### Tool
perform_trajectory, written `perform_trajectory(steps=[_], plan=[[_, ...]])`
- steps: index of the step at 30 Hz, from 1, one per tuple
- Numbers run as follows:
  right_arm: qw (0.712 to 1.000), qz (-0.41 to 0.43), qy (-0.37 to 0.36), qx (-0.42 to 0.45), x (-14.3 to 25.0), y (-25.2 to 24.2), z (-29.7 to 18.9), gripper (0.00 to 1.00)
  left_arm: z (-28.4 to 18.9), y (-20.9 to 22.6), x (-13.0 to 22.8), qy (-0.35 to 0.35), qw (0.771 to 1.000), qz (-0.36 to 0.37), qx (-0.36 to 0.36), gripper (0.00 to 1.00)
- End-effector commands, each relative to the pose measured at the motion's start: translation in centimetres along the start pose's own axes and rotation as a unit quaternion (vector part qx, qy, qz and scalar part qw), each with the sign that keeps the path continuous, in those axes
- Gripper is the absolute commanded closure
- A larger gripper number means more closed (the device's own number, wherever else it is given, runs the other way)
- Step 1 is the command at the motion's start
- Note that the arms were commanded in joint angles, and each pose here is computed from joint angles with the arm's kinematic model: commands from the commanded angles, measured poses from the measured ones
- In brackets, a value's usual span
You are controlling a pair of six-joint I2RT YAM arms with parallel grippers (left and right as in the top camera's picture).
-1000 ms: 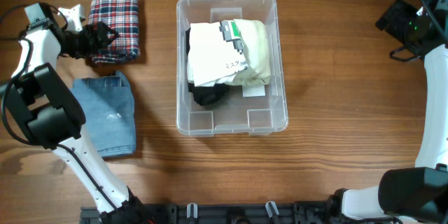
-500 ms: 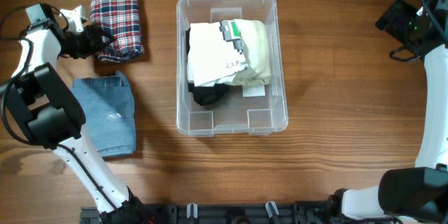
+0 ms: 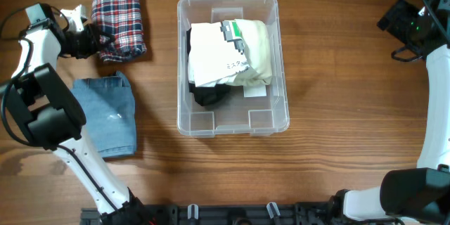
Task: Pack container
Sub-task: 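Lift the plaid cloth and carry it into the container's lower half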
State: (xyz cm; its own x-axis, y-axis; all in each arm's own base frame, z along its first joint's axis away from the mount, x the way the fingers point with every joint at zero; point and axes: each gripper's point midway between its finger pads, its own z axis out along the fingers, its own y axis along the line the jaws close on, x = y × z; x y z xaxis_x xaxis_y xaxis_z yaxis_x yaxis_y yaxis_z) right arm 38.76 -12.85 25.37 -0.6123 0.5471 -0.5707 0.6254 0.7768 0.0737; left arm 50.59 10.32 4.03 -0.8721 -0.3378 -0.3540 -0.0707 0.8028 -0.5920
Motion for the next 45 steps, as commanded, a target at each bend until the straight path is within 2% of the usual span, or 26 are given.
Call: perform_trajectory(steps=[1, 7, 13, 17, 19, 23, 26, 30, 35, 37, 38, 41, 45], plan=[[1.0, -0.003, 0.001, 0.013, 0.0, -0.5, 0.5, 0.0, -5.9, -7.1, -3.5, -0.064, 0.995, 0.052, 0.05, 0.96], [1.0, -0.003, 0.002, 0.014, 0.0, -0.5, 0.5, 0.0, -12.1, -14.5, -4.4, -0.112, 0.985, 0.113, 0.06, 0.96], [1.0, -0.003, 0.002, 0.014, 0.0, -0.5, 0.5, 0.0, -17.2, -21.8, -2.9, -0.138, 0.975, 0.156, 0.075, 0.96], [1.0, -0.003, 0.001, 0.014, 0.0, -0.5, 0.5, 0.0, -19.0, -26.0, 0.5, -0.118, 0.973, 0.176, 0.089, 0.96], [1.0, -0.003, 0.001, 0.014, 0.0, -0.5, 0.5, 0.0, -19.5, -27.7, 2.7, -0.098, 0.969, 0.208, 0.093, 0.96], [1.0, -0.003, 0.002, 0.014, 0.0, -0.5, 0.5, 0.0, -19.5, -30.2, 8.0, -0.031, 0.958, 0.263, 0.109, 0.96], [1.0, -0.003, 0.002, 0.014, 0.0, -0.5, 0.5, 0.0, -18.6, -32.3, 12.9, 0.044, 0.938, 0.315, 0.135, 0.96], [1.0, -0.003, 0.001, 0.014, 0.0, -0.5, 0.5, 0.0, -17.0, -34.8, 17.3, 0.109, 0.91, 0.374, 0.144, 0.96], [1.0, -0.003, 0.001, 0.013, 0.0, -0.5, 0.5, 0.0, -14.6, -34.9, 20.1, 0.154, 0.873, 0.458, 0.056, 0.96], [1.0, -0.003, 0.001, 0.014, 0.0, -0.5, 0.5, 0.0, -13.9, -35.6, 21.3, 0.168, 0.852, 0.493, 0.058, 0.96], [1.0, -0.003, 0.001, 0.014, 0.0, -0.5, 0.5, 0.0, -13.4, -36.3, 22.3, 0.178, 0.831, 0.522, 0.071, 0.96], [1.0, -0.003, 0.002, 0.014, 0.0, -0.5, 0.5, 0.0, -12.0, -37.0, 23.3, 0.194, 0.805, 0.554, 0.085, 0.96], [1.0, -0.003, 0.001, 0.014, 0.0, -0.5, 0.5, 0.0, -10.1, -36.3, 23.7, 0.221, 0.798, 0.555, 0.083, 0.96]])
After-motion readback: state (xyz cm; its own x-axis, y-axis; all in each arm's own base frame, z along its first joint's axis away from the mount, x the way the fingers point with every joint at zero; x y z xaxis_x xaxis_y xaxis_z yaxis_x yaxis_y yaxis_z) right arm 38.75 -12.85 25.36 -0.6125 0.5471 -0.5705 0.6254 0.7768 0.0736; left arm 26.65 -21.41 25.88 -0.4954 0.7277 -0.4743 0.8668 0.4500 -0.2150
